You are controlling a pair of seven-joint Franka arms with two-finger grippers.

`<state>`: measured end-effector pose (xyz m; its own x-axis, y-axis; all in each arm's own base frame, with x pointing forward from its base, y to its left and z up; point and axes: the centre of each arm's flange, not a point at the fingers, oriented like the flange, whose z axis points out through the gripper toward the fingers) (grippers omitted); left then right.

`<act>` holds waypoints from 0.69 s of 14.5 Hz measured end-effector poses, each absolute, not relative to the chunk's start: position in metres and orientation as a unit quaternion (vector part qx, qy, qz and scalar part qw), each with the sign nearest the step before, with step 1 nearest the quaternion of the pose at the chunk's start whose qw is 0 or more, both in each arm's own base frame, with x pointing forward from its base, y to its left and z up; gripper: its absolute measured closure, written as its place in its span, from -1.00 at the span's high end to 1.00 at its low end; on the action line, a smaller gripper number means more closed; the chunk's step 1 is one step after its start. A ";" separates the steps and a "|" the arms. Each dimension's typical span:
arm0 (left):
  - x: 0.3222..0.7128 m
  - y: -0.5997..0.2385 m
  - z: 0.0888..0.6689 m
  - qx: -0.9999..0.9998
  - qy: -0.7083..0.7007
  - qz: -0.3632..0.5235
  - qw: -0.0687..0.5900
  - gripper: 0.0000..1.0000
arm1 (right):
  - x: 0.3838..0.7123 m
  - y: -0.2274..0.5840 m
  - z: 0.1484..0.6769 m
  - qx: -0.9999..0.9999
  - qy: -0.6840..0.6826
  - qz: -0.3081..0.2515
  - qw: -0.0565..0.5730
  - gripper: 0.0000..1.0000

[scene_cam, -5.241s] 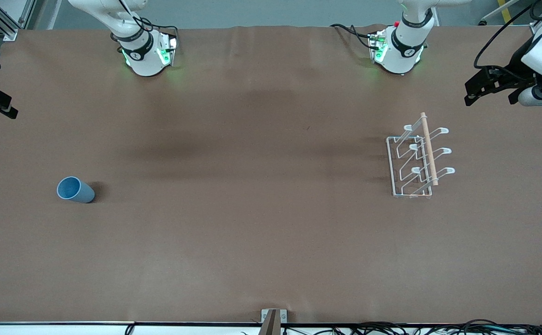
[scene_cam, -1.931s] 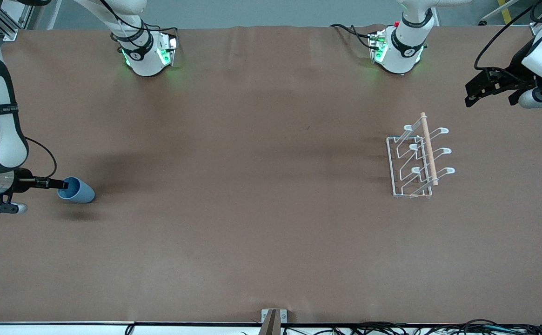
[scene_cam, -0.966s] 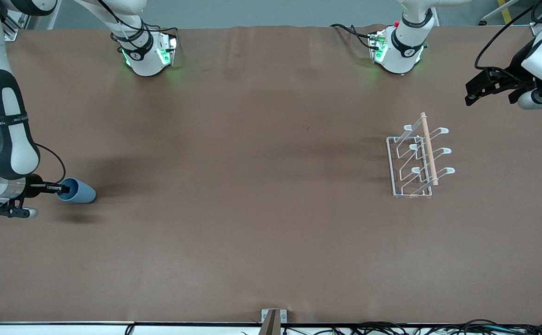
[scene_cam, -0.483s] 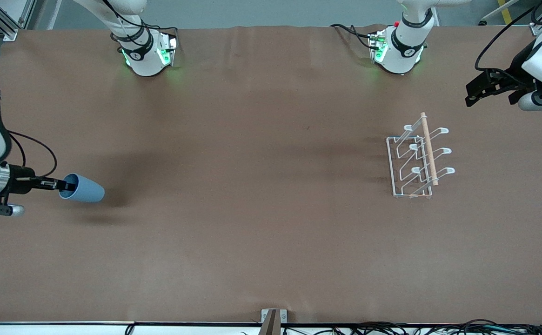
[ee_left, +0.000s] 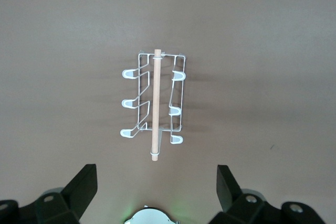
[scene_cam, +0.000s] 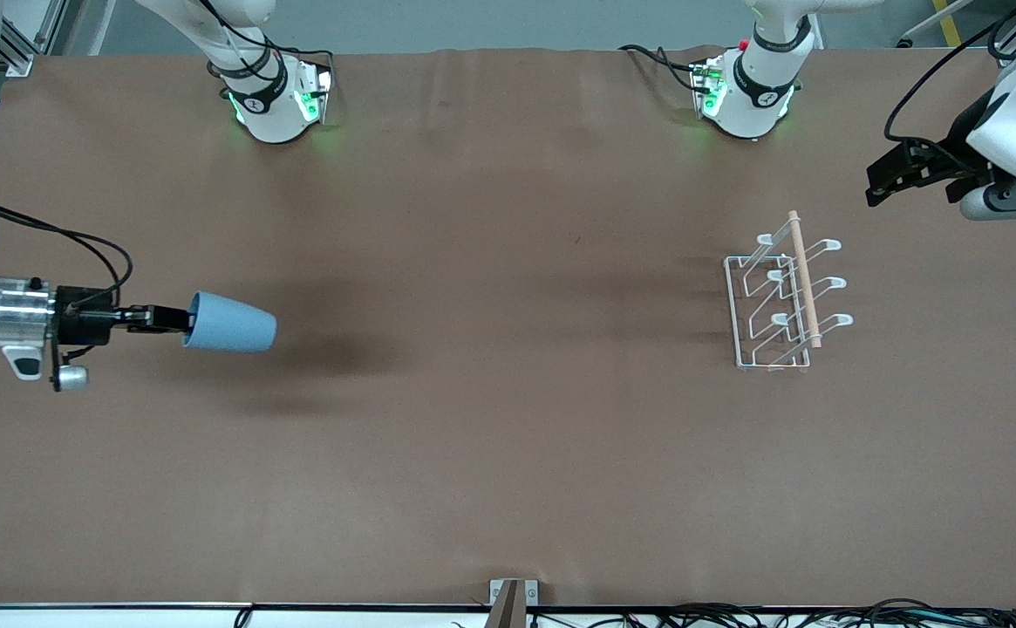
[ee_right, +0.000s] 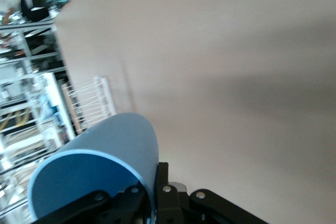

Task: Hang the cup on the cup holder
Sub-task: 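Lift the blue cup with the right gripper while the left gripper approaches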

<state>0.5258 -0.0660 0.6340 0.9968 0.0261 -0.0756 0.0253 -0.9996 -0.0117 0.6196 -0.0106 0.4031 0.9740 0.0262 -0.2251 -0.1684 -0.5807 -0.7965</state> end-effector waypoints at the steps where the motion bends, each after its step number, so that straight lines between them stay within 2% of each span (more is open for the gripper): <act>1: 0.527 -0.069 0.631 -0.999 -0.010 0.041 0.006 1.00 | 0.618 0.009 0.409 -0.873 0.031 0.112 0.474 -0.89; 5: 0.525 -0.104 0.627 -0.999 0.024 0.044 0.006 1.00 | 0.600 0.093 0.413 -0.847 0.000 0.141 0.513 -0.89; 10: 0.508 -0.218 0.625 -0.991 0.131 0.039 0.005 1.00 | 0.585 0.155 0.405 -0.805 0.000 0.168 0.569 -0.89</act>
<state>0.5082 -0.2183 0.6250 0.9626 -0.2593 -0.0786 -0.2600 -0.9656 0.0006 0.5847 0.1546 0.4048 0.9433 0.1910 -0.2713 -0.1919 -0.3531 -0.9157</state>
